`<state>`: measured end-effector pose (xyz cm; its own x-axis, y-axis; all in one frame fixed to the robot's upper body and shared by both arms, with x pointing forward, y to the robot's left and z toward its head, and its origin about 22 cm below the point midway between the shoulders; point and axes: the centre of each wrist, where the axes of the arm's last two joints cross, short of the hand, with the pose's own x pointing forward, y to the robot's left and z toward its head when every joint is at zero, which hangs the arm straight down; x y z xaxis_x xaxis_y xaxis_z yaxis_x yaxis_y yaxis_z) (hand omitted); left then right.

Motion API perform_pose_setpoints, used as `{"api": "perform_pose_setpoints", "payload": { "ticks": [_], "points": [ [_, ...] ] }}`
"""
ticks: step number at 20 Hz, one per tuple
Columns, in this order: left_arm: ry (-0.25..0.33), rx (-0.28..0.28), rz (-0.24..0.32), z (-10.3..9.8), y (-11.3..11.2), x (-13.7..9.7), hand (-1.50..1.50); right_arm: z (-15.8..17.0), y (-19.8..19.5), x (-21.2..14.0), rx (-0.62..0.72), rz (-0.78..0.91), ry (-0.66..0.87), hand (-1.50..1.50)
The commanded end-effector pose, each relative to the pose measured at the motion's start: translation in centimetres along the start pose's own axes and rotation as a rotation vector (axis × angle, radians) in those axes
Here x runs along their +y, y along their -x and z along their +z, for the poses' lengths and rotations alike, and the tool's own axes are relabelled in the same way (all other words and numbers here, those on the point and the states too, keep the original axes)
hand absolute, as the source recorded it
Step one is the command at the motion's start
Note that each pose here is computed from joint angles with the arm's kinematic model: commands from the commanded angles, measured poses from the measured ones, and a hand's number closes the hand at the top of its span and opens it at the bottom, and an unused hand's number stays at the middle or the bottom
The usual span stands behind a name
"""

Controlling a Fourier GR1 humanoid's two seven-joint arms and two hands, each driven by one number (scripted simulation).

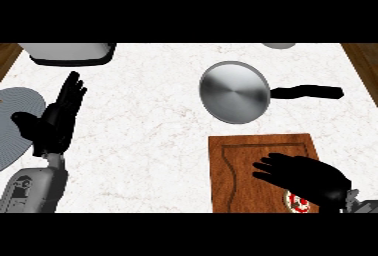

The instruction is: Pick the cupcake from the cutting board and place it in the pan

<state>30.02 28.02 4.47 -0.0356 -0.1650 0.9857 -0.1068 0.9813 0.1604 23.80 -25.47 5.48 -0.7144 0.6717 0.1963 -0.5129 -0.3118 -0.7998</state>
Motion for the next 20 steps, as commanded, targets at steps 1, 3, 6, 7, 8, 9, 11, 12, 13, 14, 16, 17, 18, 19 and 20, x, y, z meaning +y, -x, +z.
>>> {"api": "perform_pose_setpoints", "payload": {
  "ticks": [1,3,6,7,8,9,11,12,13,14,16,17,18,19,20],
  "points": [
    [0.0,0.007,0.018,1.3,-0.9,-0.7,0.0,-1.1,0.7,1.3,-0.029,-0.036,-0.036,-1.5],
    [-0.003,-0.015,0.0,1.2,0.8,-1.4,0.0,-0.5,-1.2,2.0,-0.143,0.0,-0.052,1.5],
    [-0.001,-0.012,0.016,1.4,-1.3,-1.0,0.0,-0.1,-0.6,2.1,-0.154,0.075,-0.033,1.5],
    [0.015,-0.014,0.002,0.2,-0.4,1.1,0.0,0.0,-0.2,1.2,-0.137,0.068,-0.023,1.5],
    [0.016,-0.02,0.023,0.4,-2.8,0.6,0.0,-0.9,0.0,1.9,-0.139,0.048,-0.013,1.5],
    [0.015,0.012,0.007,0.6,-0.2,0.2,0.0,-0.6,0.9,1.2,-0.154,0.054,-0.017,1.5],
    [0.017,-0.011,-0.008,2.2,-1.1,1.9,0.0,-0.5,-0.2,1.8,-0.15,0.059,-0.017,1.5],
    [0.017,0.008,0.004,1.5,1.1,-0.2,0.0,0.8,1.0,1.8,-0.155,0.07,-0.023,1.5],
    [0.006,-0.001,0.015,1.0,0.0,0.7,0.0,-0.1,-0.2,1.7,-0.151,0.084,0.005,1.5],
    [0.0,-0.003,-0.009,0.3,-0.8,-0.3,0.0,-1.5,0.9,3.1,-0.156,0.073,0.018,1.5],
    [-0.009,-0.002,-0.01,0.4,-0.8,0.5,0.0,0.8,0.5,0.9,-0.138,0.034,0.113,1.5],
    [-0.001,-0.007,0.008,1.8,0.7,-0.9,0.0,-1.3,-3.2,0.6,-0.062,-0.022,0.129,1.5],
    [-0.006,-0.016,0.001,0.2,-1.2,0.5,0.0,-3.0,-5.4,-0.6,-0.005,-0.038,0.157,1.5],
    [0.015,-0.004,-0.008,0.7,-1.0,-0.7,0.0,-4.7,-6.7,0.0,0.064,-0.1,0.192,1.5],
    [-0.005,-0.003,0.002,0.6,-1.0,0.0,0.0,-5.8,-8.9,-0.4,0.078,-0.144,0.232,1.5]
  ]
}}
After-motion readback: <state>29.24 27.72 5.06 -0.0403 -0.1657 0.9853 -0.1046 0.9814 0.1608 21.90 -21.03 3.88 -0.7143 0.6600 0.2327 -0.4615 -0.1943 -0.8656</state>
